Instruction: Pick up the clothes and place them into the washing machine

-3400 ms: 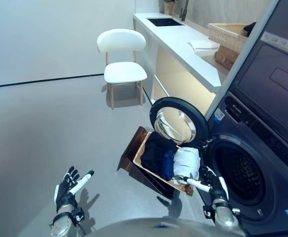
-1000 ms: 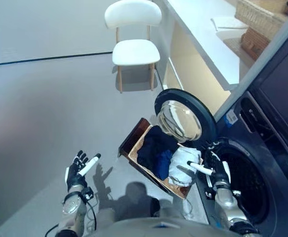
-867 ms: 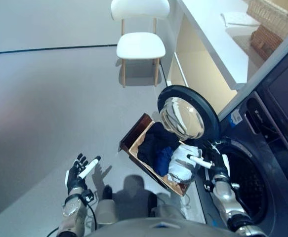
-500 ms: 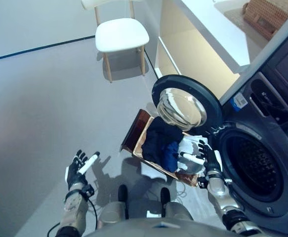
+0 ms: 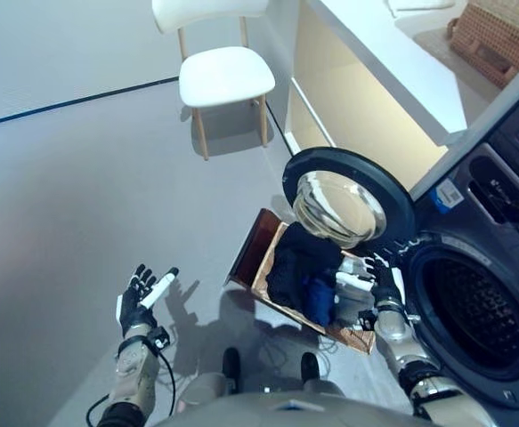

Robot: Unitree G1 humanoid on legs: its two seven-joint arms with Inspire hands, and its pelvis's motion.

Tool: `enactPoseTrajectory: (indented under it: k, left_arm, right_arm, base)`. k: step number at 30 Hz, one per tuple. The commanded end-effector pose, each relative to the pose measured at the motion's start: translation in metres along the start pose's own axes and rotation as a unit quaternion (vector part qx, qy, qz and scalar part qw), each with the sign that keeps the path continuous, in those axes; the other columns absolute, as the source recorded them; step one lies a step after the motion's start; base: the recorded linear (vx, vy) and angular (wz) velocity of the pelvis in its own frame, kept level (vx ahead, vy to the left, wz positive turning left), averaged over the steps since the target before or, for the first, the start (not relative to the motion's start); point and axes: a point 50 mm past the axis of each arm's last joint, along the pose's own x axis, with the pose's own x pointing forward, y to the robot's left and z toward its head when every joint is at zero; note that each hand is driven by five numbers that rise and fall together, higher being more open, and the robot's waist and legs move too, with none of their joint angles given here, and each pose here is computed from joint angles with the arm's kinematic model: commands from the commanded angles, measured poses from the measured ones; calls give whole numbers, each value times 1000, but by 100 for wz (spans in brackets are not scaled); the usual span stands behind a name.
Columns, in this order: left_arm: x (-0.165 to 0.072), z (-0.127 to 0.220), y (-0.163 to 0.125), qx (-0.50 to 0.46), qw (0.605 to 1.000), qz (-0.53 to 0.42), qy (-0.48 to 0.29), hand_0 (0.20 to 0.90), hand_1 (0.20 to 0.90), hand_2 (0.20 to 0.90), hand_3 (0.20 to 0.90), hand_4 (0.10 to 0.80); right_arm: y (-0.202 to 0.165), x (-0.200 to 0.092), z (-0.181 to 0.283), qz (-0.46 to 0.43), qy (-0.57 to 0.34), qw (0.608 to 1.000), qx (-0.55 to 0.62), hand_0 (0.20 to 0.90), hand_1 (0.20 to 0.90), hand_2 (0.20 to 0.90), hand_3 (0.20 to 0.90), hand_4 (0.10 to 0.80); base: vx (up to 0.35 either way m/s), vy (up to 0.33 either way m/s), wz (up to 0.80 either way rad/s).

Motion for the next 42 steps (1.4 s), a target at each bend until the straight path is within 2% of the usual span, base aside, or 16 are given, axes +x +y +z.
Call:
enactPoseTrajectory:
  k: [1, 7, 11, 16, 23, 28, 37, 42]
  left_arm:
    - [11, 49, 11, 5, 994, 0, -109, 900, 900, 900, 900, 800]
    - [15, 65, 10, -15, 990, 5, -142, 900, 900, 900, 900, 800]
    - [18, 63, 3, -37, 990, 9, -135, 900, 900, 900, 900, 800]
    - [18, 57, -4, -41, 991, 3, -124, 900, 900, 900, 900, 800]
    - [16, 71, -16, -53, 986, -21, -154, 900, 900, 900, 900, 800]
    - [12, 77, -35, -65, 982, -65, -166, 900, 900, 900, 900, 800]
    - [5, 95, -61, -68, 969, -129, -199, 900, 900, 900, 900, 800]
    - [-3, 103, -73, -61, 959, -171, -216, 900, 900, 900, 900, 800]
  right_arm:
    - [-4, 13, 44, -18, -81, 996, 22, 900, 900, 900, 900, 800]
    - [-2, 24, 77, -16, -121, 992, -21, 900, 900, 900, 900, 800]
    - [-1, 30, 86, -28, -115, 992, -32, 900, 900, 900, 900, 800]
    - [-12, 34, 91, -49, -120, 991, -36, 900, 900, 900, 900, 800]
    - [-35, 42, 111, -97, -135, 985, -45, 900, 900, 900, 900, 800]
    - [-59, 49, 124, -145, -130, 980, -43, 900, 900, 900, 900, 800]
    - [-72, 54, 137, -179, -118, 976, -33, 900, 900, 900, 900, 800]
    - [-91, 59, 145, -207, -81, 975, -21, 900, 900, 900, 900, 800]
  base:
    - [113, 51, -20]
    - [55, -97, -2]
    - [88, -142, 4]
    - [31, -109, 16]
    - [-30, -18, 4]
    - [-10, -27, 7]
    - [-13, -2, 4]
    - [-31, 11, 7]
